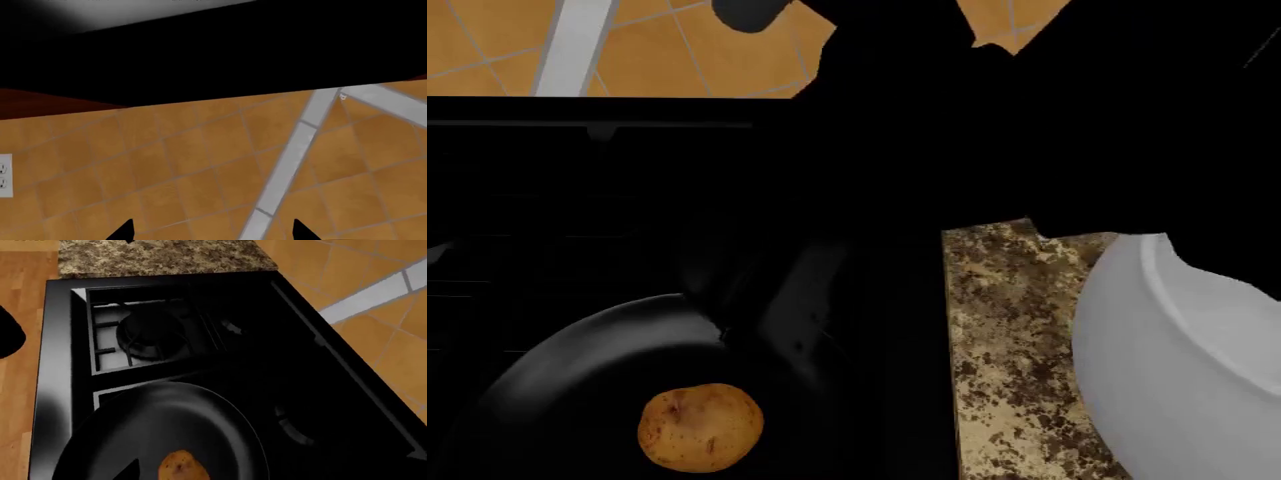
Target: Pick the potato from the pan and place it in the bowl.
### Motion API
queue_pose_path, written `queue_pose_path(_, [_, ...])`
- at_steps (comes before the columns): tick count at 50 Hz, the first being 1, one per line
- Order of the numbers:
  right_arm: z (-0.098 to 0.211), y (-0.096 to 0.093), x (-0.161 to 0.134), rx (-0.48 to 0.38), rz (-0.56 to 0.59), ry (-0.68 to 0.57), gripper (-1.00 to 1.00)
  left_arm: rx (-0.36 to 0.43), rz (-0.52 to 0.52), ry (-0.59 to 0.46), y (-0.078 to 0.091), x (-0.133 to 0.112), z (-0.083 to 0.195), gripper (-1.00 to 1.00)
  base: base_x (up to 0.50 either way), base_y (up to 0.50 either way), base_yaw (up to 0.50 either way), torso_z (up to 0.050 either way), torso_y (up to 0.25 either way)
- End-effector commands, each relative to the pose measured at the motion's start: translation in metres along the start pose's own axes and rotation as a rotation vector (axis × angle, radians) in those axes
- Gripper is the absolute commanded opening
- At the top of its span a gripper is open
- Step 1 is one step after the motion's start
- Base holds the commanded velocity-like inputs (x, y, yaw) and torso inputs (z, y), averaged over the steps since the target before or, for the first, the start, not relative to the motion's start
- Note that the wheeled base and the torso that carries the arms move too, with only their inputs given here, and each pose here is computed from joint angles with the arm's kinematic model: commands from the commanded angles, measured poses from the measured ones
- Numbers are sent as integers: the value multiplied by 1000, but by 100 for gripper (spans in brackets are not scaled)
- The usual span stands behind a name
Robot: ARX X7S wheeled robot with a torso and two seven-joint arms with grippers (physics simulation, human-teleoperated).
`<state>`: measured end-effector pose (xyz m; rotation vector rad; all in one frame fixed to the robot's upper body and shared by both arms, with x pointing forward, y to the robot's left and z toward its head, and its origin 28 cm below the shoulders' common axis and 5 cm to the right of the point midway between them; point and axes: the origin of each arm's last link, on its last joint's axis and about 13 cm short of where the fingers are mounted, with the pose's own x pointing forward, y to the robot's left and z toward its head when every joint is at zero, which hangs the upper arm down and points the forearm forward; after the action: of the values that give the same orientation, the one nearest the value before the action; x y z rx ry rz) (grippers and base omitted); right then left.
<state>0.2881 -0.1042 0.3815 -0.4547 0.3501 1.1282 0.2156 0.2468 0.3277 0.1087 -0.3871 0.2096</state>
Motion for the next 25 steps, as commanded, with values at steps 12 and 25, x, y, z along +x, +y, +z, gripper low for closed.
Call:
queue_pose_path(12, [5, -14, 15, -75, 213, 126, 100, 26, 73, 18, 5, -6, 1, 100, 0, 0, 0, 0, 0])
queue_pose_path(25, [-3, -20, 28, -66, 221, 176, 100, 19, 72, 29, 2, -4, -4, 100, 0, 0, 0, 0, 0])
